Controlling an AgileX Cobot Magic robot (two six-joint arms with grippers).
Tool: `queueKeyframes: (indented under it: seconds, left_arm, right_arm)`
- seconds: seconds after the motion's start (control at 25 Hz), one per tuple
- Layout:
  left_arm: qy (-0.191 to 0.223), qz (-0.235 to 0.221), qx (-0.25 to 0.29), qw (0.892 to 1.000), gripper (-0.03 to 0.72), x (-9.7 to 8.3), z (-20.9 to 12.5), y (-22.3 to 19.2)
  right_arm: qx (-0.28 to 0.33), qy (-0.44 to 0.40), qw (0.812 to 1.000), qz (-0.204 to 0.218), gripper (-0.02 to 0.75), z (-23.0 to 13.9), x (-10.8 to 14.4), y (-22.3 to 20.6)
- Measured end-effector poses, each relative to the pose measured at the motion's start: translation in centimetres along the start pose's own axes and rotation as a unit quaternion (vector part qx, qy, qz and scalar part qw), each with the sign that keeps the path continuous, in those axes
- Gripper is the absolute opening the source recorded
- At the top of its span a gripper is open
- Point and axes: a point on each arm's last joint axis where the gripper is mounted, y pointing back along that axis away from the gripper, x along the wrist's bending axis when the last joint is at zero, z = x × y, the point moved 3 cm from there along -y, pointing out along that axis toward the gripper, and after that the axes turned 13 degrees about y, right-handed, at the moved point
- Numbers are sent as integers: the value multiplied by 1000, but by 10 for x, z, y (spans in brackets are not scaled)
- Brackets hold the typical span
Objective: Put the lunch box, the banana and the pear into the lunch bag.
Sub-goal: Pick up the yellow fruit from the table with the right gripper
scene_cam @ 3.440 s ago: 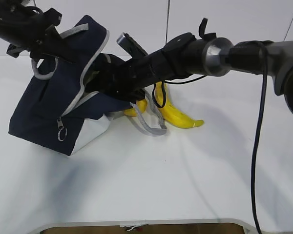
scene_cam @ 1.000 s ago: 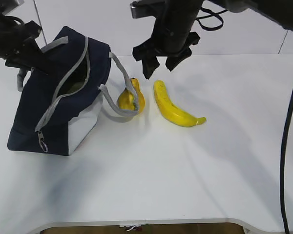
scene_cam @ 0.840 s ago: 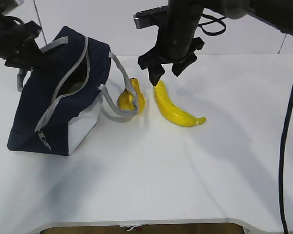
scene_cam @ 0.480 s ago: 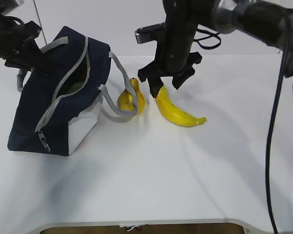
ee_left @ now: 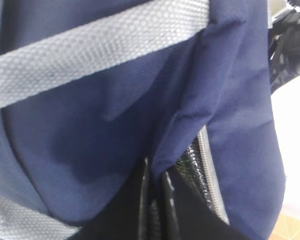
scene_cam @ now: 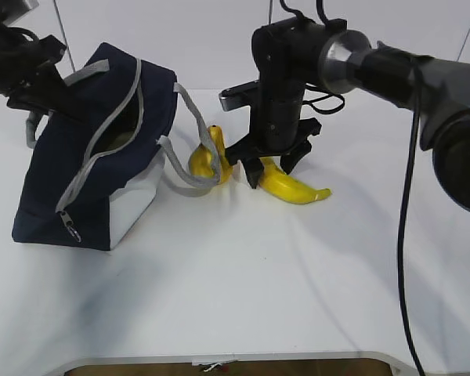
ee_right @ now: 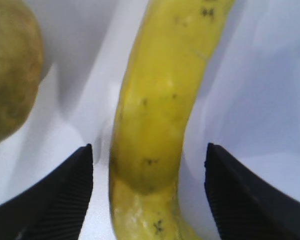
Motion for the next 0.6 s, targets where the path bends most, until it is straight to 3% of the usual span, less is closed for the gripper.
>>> queueKeyframes:
  seconds: [0.2, 0.28, 0.44, 0.6]
  left_arm:
    - [-1, 1, 0, 1000, 4, 0, 0, 0]
    - [-1, 1, 0, 1000, 4, 0, 0, 0]
    - [-1, 2, 0, 1000, 4, 0, 0, 0]
    - [-1, 2, 0, 1000, 4, 0, 0, 0]
  right_arm:
    - [1, -10, 1000, 1, 535, -1, -4, -2]
    - [1, -12, 1000, 1, 482, -1, -5, -2]
    - [1, -14, 1000, 1, 298, -1, -6, -2]
    - [-8, -20, 1000, 8, 272, 1, -4, 2]
